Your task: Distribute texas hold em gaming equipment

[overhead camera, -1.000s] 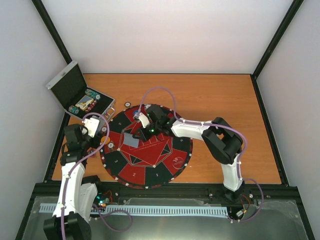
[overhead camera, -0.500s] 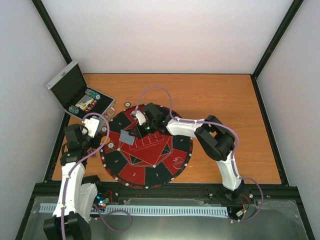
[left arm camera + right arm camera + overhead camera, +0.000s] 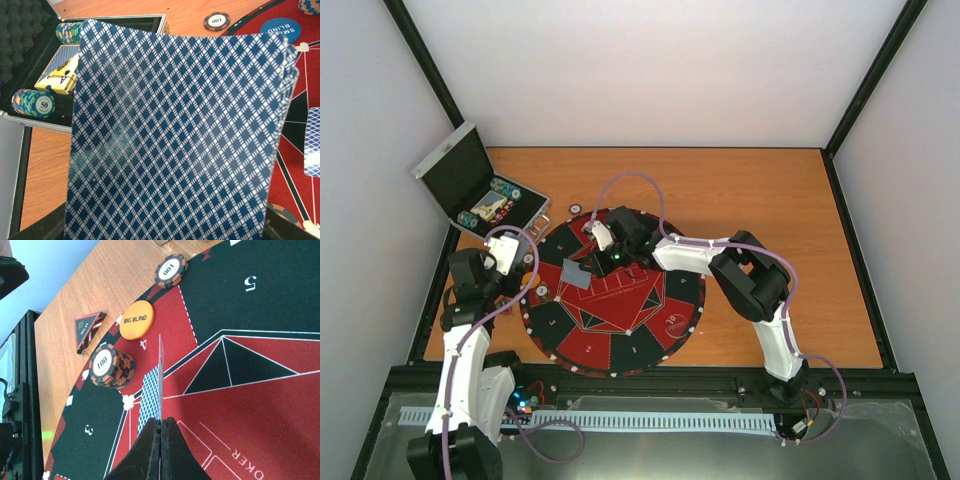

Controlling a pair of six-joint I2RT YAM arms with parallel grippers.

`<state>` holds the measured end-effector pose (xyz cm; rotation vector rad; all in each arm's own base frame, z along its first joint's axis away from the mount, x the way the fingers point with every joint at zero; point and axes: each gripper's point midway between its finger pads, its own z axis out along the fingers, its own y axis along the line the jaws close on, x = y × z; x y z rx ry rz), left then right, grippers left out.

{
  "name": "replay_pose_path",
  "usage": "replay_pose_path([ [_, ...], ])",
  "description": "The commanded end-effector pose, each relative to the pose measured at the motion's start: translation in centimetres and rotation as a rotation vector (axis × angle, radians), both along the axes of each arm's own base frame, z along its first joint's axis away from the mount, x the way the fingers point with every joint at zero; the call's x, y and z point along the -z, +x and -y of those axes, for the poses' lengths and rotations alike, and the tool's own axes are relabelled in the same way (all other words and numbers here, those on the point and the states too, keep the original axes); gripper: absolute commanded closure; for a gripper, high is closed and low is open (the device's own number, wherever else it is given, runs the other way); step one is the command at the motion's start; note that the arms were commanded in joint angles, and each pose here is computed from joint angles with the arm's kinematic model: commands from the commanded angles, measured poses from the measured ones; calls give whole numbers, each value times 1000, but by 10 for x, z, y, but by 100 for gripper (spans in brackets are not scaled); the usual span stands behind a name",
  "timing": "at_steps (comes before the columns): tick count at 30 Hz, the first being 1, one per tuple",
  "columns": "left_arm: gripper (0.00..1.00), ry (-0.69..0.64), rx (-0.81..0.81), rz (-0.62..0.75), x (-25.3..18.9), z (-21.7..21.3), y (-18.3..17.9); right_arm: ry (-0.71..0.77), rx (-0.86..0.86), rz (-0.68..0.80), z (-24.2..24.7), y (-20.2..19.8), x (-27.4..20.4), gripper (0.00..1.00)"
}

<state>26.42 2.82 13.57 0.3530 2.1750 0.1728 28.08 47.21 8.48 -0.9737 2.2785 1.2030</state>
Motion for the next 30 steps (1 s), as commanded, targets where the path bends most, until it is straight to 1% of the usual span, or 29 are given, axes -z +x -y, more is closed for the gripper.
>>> replay_pose_path([
  [1,40,-5,-15,57,-14,-3,5,12,1,53,0,4,-15,97],
  [5,39,-5,-15,61,-15,-3,6,25,-27,23,-1,-5,-17,97],
  [9,39,-6,-14,61,-15,-2,6,35,-123,-36,-4,-35,-9,97],
  [12,39,-6,-14,62,-16,-2,5,25,-159,-68,3,-49,-3,97],
  [17,39,-7,-11,63,-16,-2,6,37,-331,-66,1,-89,-2,97],
  [22,39,-6,-12,64,-16,-2,5,-8,-446,-70,-18,-121,11,97],
  [30,39,-8,-9,65,-16,-1,5,-69,-542,-33,-41,-140,25,97],
])
